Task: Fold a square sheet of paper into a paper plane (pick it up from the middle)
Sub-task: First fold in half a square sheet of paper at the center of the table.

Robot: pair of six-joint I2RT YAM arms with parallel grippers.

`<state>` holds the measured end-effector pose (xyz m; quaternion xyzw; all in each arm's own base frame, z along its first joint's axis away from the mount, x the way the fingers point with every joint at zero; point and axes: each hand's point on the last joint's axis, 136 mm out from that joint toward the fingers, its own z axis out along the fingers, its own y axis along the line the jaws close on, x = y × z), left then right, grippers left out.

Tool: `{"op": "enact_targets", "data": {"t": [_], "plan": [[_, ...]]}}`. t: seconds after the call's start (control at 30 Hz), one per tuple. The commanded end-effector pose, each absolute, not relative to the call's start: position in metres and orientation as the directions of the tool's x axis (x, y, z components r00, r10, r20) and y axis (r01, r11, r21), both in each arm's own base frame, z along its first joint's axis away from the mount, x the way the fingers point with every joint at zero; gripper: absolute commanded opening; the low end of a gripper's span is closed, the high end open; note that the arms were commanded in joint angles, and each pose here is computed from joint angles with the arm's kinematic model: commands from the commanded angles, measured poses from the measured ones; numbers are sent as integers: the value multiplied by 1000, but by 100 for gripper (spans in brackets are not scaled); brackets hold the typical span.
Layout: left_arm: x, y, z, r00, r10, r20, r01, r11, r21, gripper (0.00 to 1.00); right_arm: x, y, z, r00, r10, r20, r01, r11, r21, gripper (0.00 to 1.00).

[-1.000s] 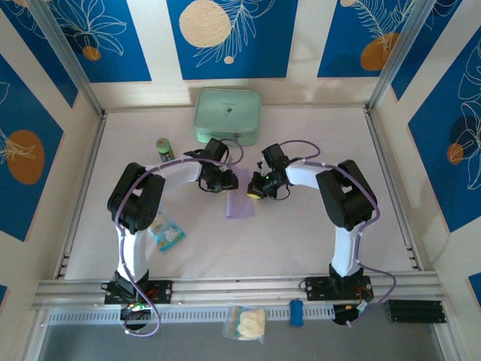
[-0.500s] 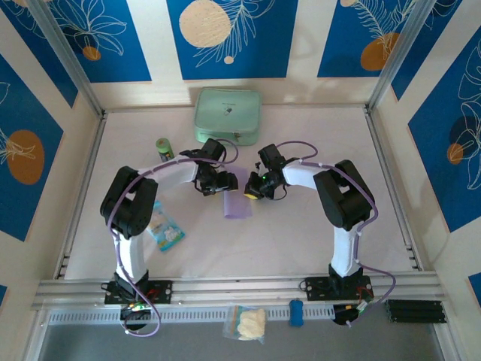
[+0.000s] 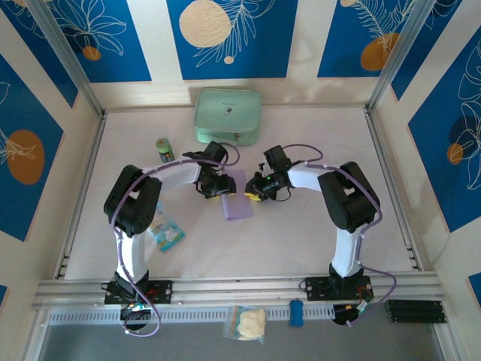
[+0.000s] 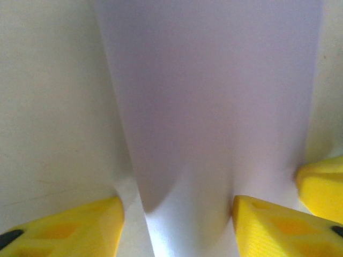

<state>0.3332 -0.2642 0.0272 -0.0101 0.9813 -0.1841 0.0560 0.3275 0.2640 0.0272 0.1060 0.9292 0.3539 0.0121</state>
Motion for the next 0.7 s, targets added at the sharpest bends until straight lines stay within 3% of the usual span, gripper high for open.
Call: {"op": "enact_targets", "data": {"t": [0.0, 0.33, 0.67], "plan": [[317, -252, 5, -999, -27, -43, -14, 957, -290, 52, 333, 258, 48, -973, 231, 8, 169, 687, 707, 25], [313, -243, -7, -997, 66, -33, 72, 972, -225, 40, 340, 224, 55, -956, 290, -54, 174, 705, 688, 27], [309, -246, -13, -981, 191, -30, 192, 950, -246, 35, 335, 218, 48, -966, 249, -71, 137, 725, 675, 27]]}}
